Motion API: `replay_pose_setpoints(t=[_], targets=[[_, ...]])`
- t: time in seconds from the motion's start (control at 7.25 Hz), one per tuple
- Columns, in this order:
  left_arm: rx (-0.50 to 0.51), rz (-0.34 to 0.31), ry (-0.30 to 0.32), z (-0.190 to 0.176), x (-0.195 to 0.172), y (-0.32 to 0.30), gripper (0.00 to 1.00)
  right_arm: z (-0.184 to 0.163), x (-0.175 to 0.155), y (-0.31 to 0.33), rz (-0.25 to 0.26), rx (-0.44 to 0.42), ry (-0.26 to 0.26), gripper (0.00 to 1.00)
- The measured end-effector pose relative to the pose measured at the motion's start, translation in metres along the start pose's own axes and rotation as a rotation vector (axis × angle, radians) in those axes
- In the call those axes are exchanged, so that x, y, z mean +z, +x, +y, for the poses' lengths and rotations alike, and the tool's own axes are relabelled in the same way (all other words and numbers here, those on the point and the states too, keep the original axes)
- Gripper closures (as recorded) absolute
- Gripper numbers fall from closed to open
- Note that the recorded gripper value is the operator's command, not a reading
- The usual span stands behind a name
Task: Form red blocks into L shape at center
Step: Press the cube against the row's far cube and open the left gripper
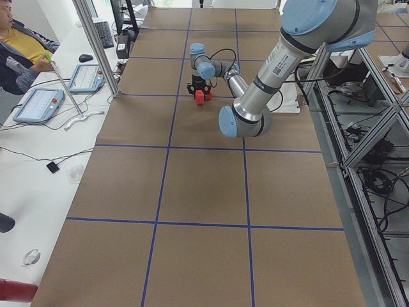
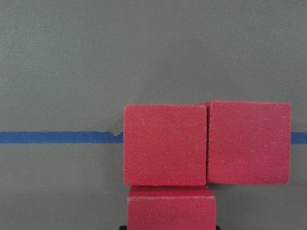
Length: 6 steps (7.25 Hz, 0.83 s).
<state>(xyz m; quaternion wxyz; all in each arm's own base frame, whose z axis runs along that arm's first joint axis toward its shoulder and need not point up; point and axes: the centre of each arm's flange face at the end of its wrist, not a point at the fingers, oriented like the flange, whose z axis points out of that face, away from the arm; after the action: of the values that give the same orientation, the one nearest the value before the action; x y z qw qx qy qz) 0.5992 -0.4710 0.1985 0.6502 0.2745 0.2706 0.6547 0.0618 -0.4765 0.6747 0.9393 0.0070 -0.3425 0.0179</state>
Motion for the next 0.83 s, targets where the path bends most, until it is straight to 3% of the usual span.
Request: replay_pose_setpoints(t=[0.55,0.83], targets=[[-0.010,0.002,0.011,-0.0034,0.0081,0.0026,0.75,0.0013,0.0010,0.0008,0.000,0.001,-0.002,0.01],[-0.015,0.002,0.012,-0.0036,0.0089,0.0032,0.69,0.0014,0.0010,0.0009,0.000,0.001,-0.002,0.01]])
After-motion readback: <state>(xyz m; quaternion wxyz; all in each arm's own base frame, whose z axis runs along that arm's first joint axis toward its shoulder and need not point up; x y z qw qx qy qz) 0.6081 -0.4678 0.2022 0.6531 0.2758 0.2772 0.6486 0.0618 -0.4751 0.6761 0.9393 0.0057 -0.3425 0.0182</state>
